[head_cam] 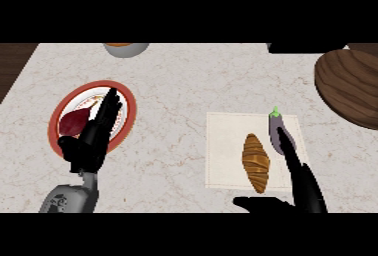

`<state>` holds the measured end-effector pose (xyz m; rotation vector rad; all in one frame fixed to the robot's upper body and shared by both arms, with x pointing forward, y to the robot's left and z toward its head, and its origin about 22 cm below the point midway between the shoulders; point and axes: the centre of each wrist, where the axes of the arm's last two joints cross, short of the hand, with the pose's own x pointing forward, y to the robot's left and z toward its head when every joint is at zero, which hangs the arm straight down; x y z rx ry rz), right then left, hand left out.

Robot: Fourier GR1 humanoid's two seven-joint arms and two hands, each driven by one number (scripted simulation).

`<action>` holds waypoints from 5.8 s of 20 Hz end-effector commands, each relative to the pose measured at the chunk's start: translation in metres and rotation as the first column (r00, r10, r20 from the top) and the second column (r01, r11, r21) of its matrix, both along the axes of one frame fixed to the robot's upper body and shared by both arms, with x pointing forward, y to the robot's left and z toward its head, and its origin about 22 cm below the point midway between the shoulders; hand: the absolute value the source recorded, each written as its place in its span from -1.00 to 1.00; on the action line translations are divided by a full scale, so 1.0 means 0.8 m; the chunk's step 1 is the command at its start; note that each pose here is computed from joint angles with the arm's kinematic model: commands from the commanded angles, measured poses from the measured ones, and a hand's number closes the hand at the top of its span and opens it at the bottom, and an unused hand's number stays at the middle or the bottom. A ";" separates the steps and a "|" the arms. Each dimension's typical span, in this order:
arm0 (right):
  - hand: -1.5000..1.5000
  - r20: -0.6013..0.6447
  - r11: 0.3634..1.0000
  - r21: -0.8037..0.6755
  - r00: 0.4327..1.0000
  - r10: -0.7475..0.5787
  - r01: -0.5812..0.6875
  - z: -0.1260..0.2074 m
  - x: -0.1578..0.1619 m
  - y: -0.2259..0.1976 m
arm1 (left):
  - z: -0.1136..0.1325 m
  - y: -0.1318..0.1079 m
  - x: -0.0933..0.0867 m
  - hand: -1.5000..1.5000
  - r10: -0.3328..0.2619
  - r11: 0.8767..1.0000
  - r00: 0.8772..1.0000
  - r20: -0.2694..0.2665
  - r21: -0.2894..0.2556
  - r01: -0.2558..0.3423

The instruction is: Pick the croissant from the placemat and place it in the bowl

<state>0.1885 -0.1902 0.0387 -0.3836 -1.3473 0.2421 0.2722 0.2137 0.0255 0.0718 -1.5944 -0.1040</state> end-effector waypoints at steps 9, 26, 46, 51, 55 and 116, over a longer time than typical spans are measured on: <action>-1.00 -0.008 0.999 0.026 1.000 -0.022 0.022 -0.050 0.018 0.008 | 0.008 0.015 -0.011 0.00 -0.016 1.000 1.000 0.009 -0.002 0.016; 1.00 -0.102 0.969 -0.201 0.987 0.122 -0.141 -0.103 0.040 0.008 | 0.006 0.003 -0.009 0.00 -0.012 1.000 1.000 0.007 0.001 0.012; 1.00 0.181 0.886 -0.134 0.868 0.462 -0.444 -0.022 0.067 -0.145 | 0.007 0.009 0.012 0.00 -0.004 1.000 1.000 0.010 0.000 0.004; 1.00 0.397 0.901 -0.155 0.809 0.433 -0.406 0.038 0.062 -0.157 | 0.017 0.008 0.004 0.00 0.019 1.000 1.000 -0.008 -0.008 -0.019; 1.00 0.503 0.909 -0.271 0.758 0.415 -0.317 0.077 0.042 -0.146 | 0.002 -0.002 -0.006 0.00 0.016 1.000 1.000 -0.012 -0.005 -0.016; -1.00 0.298 0.946 -0.325 0.950 0.090 0.012 0.081 0.208 -0.376 | -0.006 -0.014 0.003 0.00 -0.049 0.999 0.999 0.022 -0.015 0.050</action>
